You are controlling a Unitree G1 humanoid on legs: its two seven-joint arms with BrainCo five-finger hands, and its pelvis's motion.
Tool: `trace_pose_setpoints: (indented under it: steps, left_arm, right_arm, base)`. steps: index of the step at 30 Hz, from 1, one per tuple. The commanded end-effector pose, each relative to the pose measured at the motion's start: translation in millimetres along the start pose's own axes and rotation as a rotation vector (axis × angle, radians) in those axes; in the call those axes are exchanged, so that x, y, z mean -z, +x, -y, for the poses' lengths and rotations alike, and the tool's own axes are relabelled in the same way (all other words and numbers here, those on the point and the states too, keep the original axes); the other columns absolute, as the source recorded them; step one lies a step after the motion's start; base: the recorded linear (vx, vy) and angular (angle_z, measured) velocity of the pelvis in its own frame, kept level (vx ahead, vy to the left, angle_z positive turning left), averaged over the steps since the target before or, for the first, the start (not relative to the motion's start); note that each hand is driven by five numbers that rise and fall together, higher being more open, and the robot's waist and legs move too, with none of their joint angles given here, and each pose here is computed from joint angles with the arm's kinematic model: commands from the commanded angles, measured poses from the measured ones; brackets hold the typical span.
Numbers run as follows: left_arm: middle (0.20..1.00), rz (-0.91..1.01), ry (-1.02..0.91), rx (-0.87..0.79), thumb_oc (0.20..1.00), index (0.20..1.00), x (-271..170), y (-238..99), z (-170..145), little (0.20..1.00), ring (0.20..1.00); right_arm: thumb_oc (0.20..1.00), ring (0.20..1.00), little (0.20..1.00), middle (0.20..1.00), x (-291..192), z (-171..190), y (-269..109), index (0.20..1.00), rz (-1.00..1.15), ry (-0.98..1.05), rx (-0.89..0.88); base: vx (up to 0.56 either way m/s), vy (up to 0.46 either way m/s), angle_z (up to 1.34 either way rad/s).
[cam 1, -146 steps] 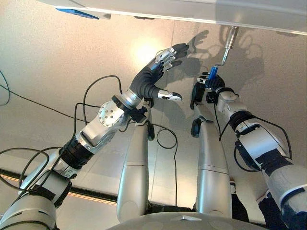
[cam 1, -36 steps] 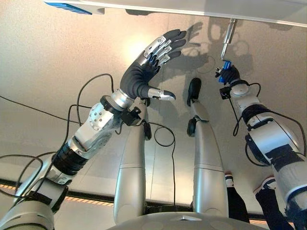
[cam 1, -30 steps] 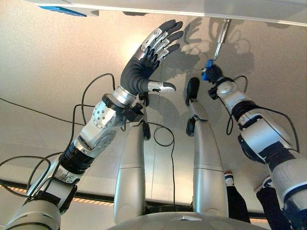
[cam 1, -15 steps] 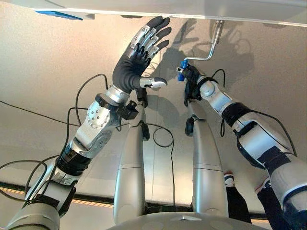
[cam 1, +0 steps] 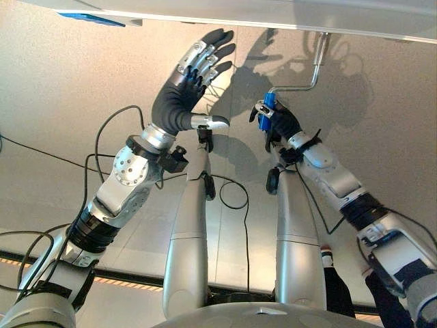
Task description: Raise the hospital bed
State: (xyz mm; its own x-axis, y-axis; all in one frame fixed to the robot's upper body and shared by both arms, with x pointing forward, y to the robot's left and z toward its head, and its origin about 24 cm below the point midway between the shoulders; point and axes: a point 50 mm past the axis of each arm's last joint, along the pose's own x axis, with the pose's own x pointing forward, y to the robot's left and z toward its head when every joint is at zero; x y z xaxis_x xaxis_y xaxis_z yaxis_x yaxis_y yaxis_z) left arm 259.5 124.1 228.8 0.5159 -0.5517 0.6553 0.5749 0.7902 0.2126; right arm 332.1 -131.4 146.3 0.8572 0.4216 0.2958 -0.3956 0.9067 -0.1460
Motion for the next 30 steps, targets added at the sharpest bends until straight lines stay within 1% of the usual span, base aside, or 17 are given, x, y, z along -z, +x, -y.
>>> trace_pose_setpoints:
  steps: [1, 11, 13, 14, 15, 16, 17, 18, 19, 20, 21, 22, 23, 24, 25, 27, 30]
  left_arm:
    - [1.000, 0.123, -0.011, 0.048, 1.000, 1.000, -25, -10, 9, 1.000, 1.000]
    - [1.000, 0.147, -0.021, 0.015, 1.000, 1.000, -35, -20, 2, 1.000, 1.000]
    - [1.000, 0.149, -0.022, 0.013, 1.000, 1.000, -36, -21, 2, 1.000, 1.000]
    - [1.000, 0.154, -0.023, 0.007, 1.000, 1.000, -37, -22, 1, 1.000, 1.000]
    - [1.000, 0.153, -0.023, 0.007, 1.000, 1.000, -37, -22, 1, 1.000, 1.000]
    - [1.000, 0.157, -0.026, 0.003, 1.000, 1.000, -38, -22, 1, 1.000, 1.000]
    - [1.000, 0.157, -0.026, 0.004, 1.000, 1.000, -38, -22, 1, 1.000, 1.000]
    - [1.000, 0.163, -0.027, -0.006, 1.000, 1.000, -38, -23, 0, 1.000, 1.000]
    - [1.000, 0.163, -0.027, -0.005, 1.000, 1.000, -38, -23, 0, 1.000, 1.000]
    - [1.000, 0.168, -0.026, -0.008, 1.000, 1.000, -39, -23, -1, 1.000, 1.000]
    - [1.000, 0.168, -0.026, -0.007, 1.000, 1.000, -39, -22, -1, 1.000, 1.000]
    - [1.000, 0.178, -0.021, -0.010, 1.000, 1.000, -41, -22, -2, 1.000, 1.000]
    - [1.000, 0.178, -0.021, -0.010, 1.000, 1.000, -41, -22, -2, 1.000, 1.000]
    - [1.000, 0.181, -0.034, -0.004, 1.000, 1.000, -41, -21, -1, 1.000, 1.000]
    - [1.000, 0.182, -0.034, -0.003, 1.000, 1.000, -41, -21, -1, 1.000, 1.000]
    - [1.000, 0.188, -0.036, -0.001, 1.000, 1.000, -41, -19, 0, 1.000, 1.000]
    - [1.000, 0.191, -0.037, 0.003, 1.000, 1.000, -42, -18, 1, 1.000, 1.000]
  right_arm:
    - [0.200, 0.200, 0.200, 0.200, -97, 3, -9, 0.200, 0.564, 0.172, -0.010]
    - [0.200, 0.200, 0.200, 0.200, -122, 41, -45, 0.200, 0.786, 0.228, 0.228]
    - [0.200, 0.200, 0.200, 0.200, -123, 44, -48, 0.200, 0.807, 0.236, 0.251]
    - [0.200, 0.200, 0.200, 0.200, -126, 50, -53, 0.200, 0.839, 0.246, 0.303]
    - [0.200, 0.200, 0.200, 0.200, -126, 50, -53, 0.200, 0.839, 0.246, 0.303]
    - [0.200, 0.200, 0.200, 0.200, -123, 60, -56, 0.200, 0.840, 0.244, 0.379]
    - [0.200, 0.200, 0.200, 0.200, -123, 60, -56, 0.200, 0.841, 0.244, 0.380]
    - [0.200, 0.200, 0.200, 0.200, -119, 72, -60, 0.200, 0.848, 0.252, 0.477]
    - [0.200, 0.200, 0.200, 0.200, -120, 72, -60, 0.200, 0.848, 0.251, 0.479]
    - [0.200, 0.200, 0.200, 0.200, -116, 83, -64, 0.200, 0.844, 0.232, 0.570]
    - [0.200, 0.200, 0.200, 0.200, -116, 83, -63, 0.200, 0.845, 0.231, 0.572]
    - [0.200, 0.200, 0.200, 0.200, -111, 96, -65, 0.200, 0.812, 0.190, 0.672]
    - [0.200, 0.200, 0.200, 0.200, -111, 96, -64, 0.200, 0.813, 0.189, 0.673]
    - [0.200, 0.200, 0.200, 0.200, -106, 113, -67, 0.200, 0.797, 0.185, 0.784]
    - [0.200, 0.200, 0.200, 0.200, -106, 113, -66, 0.200, 0.797, 0.184, 0.785]
    - [0.200, 0.200, 0.200, 0.200, -102, 126, -68, 0.200, 0.774, 0.179, 0.868]
    - [0.200, 0.200, 0.200, 0.200, -100, 133, -69, 0.200, 0.760, 0.180, 0.906]
  base:
    - [0.00, -0.014, 0.04]
    - [0.00, -0.003, 0.01]
    - [0.00, -0.005, -0.02]
    - [0.01, -0.009, -0.03]
    - [0.00, 0.000, 0.00]
    - [0.00, 0.000, 0.00]
    - [0.00, 0.000, 0.00]
    - [0.00, 0.000, 0.00]
    - [0.00, 0.000, 0.00]
    - [0.00, 0.000, 0.00]
    - [0.00, 0.000, 0.00]
    - [0.00, 0.000, 0.00]
    - [0.00, 0.000, 0.00]
    - [0.00, 0.000, 0.00]
    - [0.01, -0.012, 0.05]
    - [0.01, -0.007, 0.04]
    - [0.00, 0.000, 0.00]
